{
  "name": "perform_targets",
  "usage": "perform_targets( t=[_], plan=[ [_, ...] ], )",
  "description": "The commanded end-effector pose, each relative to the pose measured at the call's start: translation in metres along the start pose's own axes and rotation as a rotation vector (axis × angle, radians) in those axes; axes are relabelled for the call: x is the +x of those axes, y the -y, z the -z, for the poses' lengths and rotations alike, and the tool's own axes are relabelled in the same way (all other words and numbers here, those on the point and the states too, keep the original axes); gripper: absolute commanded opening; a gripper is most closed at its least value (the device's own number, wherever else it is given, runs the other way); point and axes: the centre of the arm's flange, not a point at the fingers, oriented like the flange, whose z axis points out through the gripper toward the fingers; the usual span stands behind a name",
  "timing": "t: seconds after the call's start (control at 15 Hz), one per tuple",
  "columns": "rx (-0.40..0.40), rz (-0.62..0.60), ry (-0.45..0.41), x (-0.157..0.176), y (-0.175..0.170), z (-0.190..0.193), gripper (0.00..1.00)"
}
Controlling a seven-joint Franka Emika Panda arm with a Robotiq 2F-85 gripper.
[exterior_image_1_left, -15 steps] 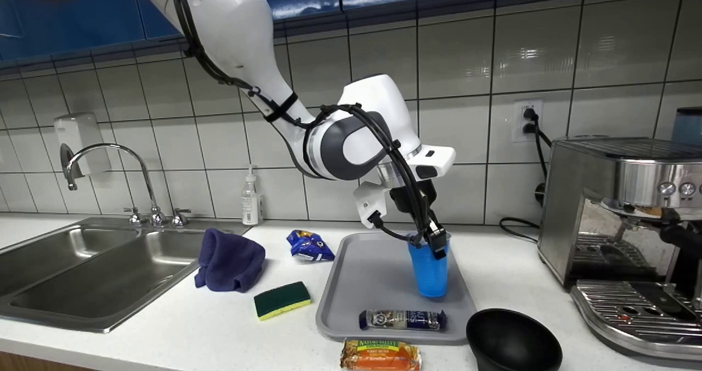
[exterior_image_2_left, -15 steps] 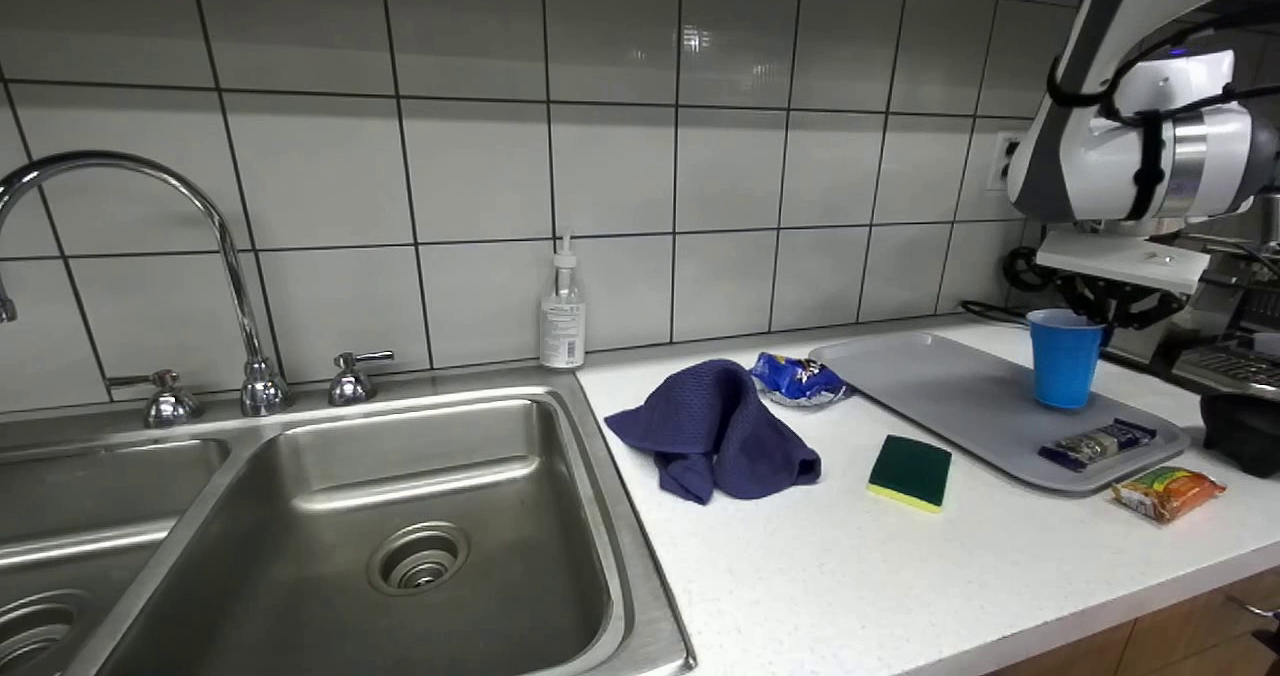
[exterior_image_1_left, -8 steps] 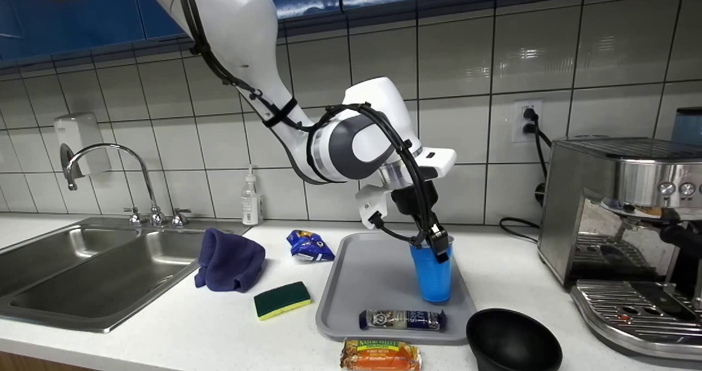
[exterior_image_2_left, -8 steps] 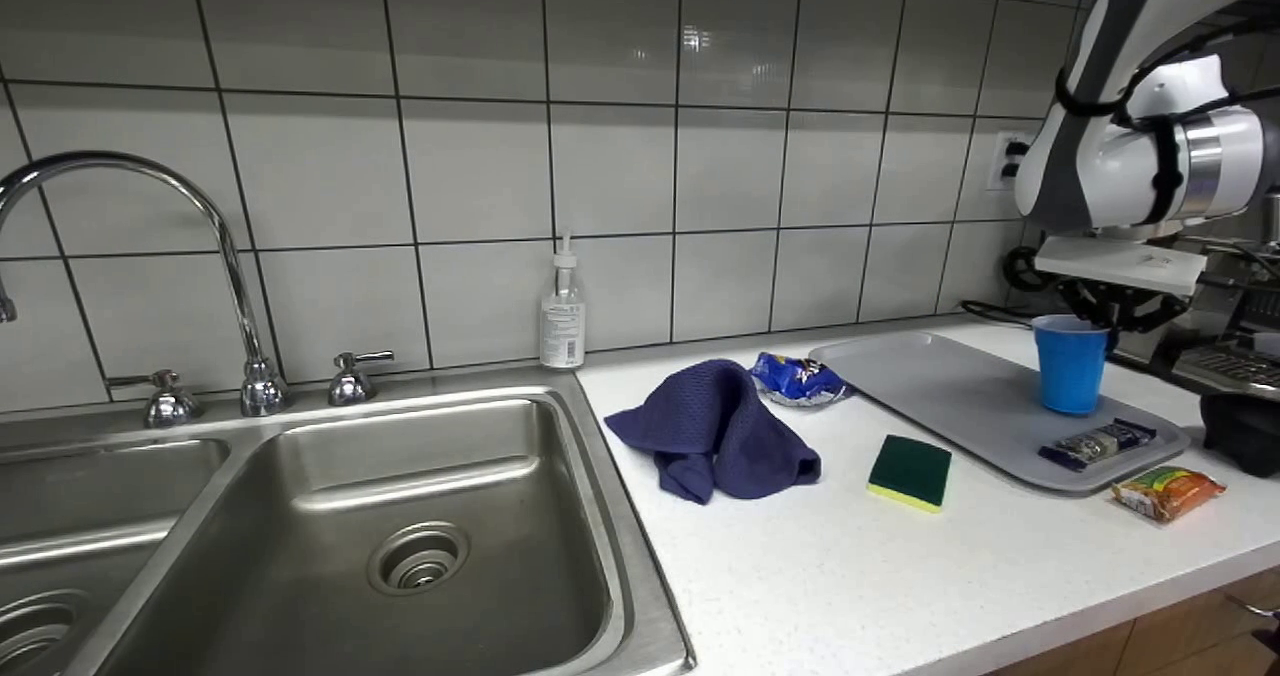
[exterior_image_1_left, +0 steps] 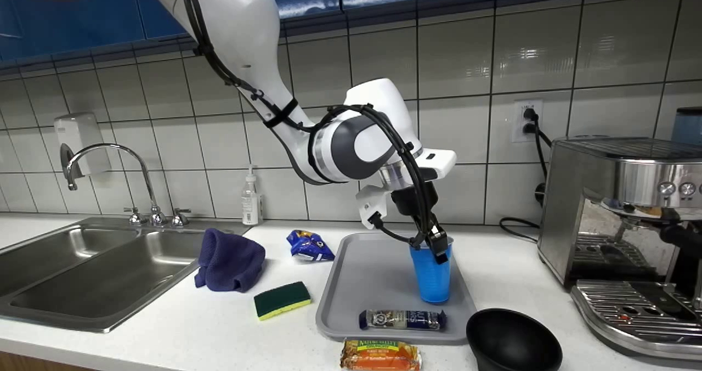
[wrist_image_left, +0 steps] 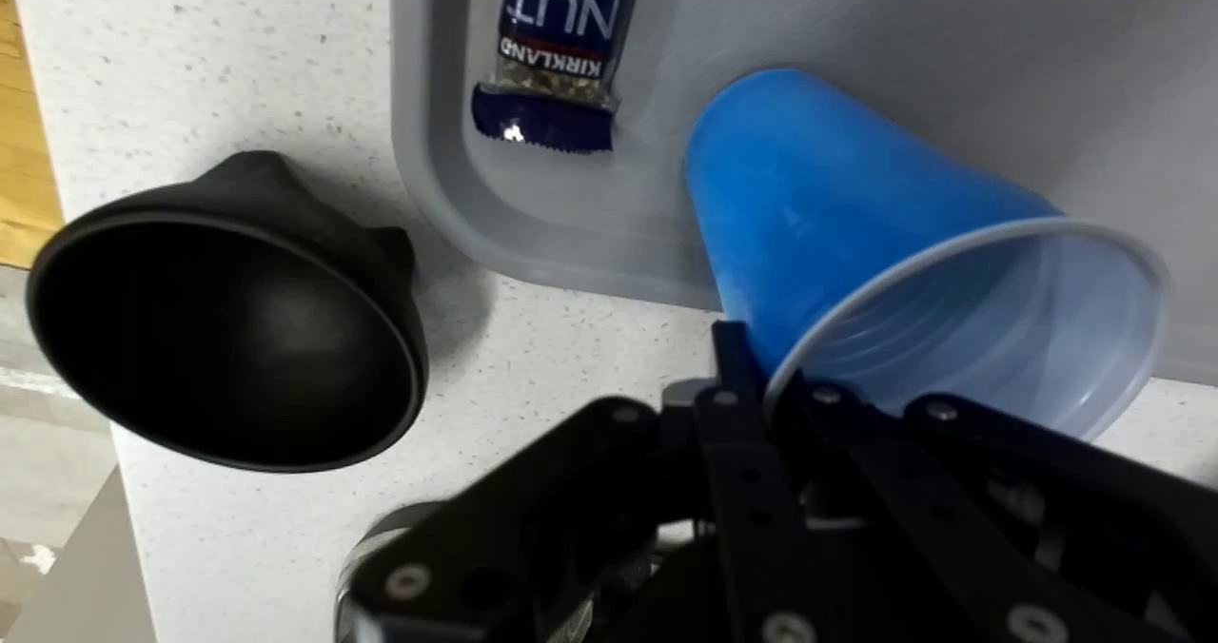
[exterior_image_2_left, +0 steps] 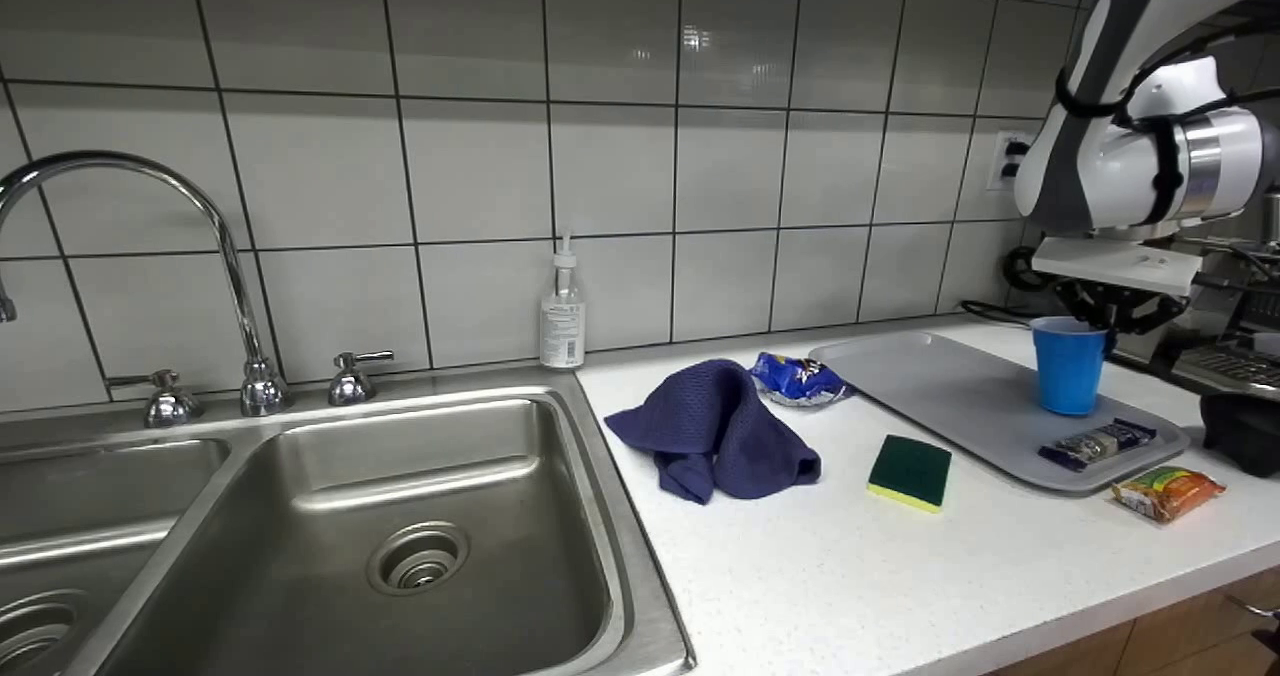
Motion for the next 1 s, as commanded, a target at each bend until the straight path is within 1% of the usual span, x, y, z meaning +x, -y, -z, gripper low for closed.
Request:
perform_targets(
  t=[0.0, 0.2, 0.27, 0.33, 0.47, 0.8, 0.93],
  plan=[
    [0.006, -0.017, 0.033, 0.003, 0.002, 0.002, 0.01],
    [0.008, -0.023, 0.037, 0.004, 0.000, 0.002, 0.02],
    [0.007, -0.025, 0.037, 0.005, -0.001, 0.002, 0.29],
    [0.006, -0.026, 0.037, 0.005, -0.001, 0.002, 0.30],
    [0.005, -0.028, 0.038, 0.004, -0.002, 0.002, 0.43],
    [0.018, -0.027, 0.036, 0.005, -0.004, 0.008, 0.81],
    [0.027, -0.029, 0.034, 0.007, -0.006, 0.012, 0.95]
  ],
)
